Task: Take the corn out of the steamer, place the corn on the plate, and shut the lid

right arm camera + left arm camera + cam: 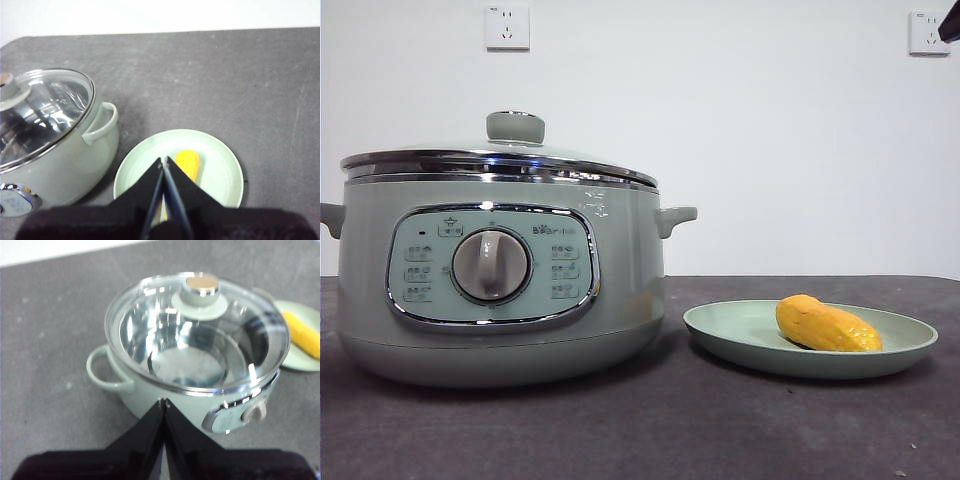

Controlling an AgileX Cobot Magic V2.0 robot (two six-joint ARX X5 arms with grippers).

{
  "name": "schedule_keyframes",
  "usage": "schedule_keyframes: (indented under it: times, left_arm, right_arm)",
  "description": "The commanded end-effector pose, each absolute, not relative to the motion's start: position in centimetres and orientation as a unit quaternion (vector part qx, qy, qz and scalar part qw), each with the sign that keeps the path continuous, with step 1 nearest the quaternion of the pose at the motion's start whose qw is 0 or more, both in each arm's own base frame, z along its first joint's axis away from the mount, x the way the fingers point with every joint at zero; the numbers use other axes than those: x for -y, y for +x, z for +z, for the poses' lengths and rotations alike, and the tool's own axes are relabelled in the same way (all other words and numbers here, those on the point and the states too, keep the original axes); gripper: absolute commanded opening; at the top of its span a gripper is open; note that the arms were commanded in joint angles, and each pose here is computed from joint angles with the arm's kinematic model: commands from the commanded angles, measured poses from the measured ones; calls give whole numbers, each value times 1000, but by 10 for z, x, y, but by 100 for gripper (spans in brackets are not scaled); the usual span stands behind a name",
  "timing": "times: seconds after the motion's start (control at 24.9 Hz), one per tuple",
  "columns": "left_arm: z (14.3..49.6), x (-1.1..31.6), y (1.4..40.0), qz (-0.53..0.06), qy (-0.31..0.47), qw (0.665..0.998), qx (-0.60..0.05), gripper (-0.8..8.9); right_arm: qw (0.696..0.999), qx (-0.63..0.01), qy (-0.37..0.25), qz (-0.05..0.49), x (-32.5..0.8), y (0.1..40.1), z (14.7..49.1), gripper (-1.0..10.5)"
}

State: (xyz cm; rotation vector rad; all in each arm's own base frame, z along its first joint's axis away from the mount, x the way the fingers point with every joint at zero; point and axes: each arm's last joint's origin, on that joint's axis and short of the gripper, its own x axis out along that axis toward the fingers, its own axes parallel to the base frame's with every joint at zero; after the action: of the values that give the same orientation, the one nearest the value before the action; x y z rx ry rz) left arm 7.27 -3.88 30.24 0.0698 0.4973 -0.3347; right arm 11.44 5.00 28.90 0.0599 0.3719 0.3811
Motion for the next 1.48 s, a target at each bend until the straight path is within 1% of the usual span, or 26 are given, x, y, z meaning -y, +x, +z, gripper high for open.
schedule_keyframes:
  times: [0.04,0.32,0.4,0.48,0.6,0.68,0.76,0.92,1.16,1.28,1.48]
  left_arm:
    - [301,40,74,-164,31,954,-251,-4]
    - [301,40,74,-164,31,953,-252,-4]
    - [301,40,74,-168,52,953,-246,-4]
    - [309,36,70,-166,55,965,-197,-4]
    - [321,27,66,-154,71,982,-83,-4]
    - [315,22,69,-138,68,987,-38,-4]
    - [295,17,74,-116,67,991,-18,-4]
    - [255,11,83,-102,65,993,-17,-4]
    - [198,4,91,-64,57,996,-39,-4]
    - [180,3,92,-54,49,996,-51,-4]
    - [163,2,93,-47,35,996,-65,-4]
  right_arm:
    - [963,-191,34,185,-50,114,286,1]
    - [962,-200,32,185,-50,114,285,1]
    - [962,-199,32,185,-50,114,285,1]
    - [962,-201,32,184,-50,113,285,1]
    - [961,-202,31,184,-50,113,285,1]
    - [962,-202,31,184,-50,113,285,1]
    - [961,-202,31,184,-50,113,284,1]
    - [961,-204,31,184,-50,113,284,1]
    - [960,-208,30,183,-49,113,283,1]
    - [960,-208,30,183,-49,113,283,1]
    - [960,-208,30,183,-49,113,283,1]
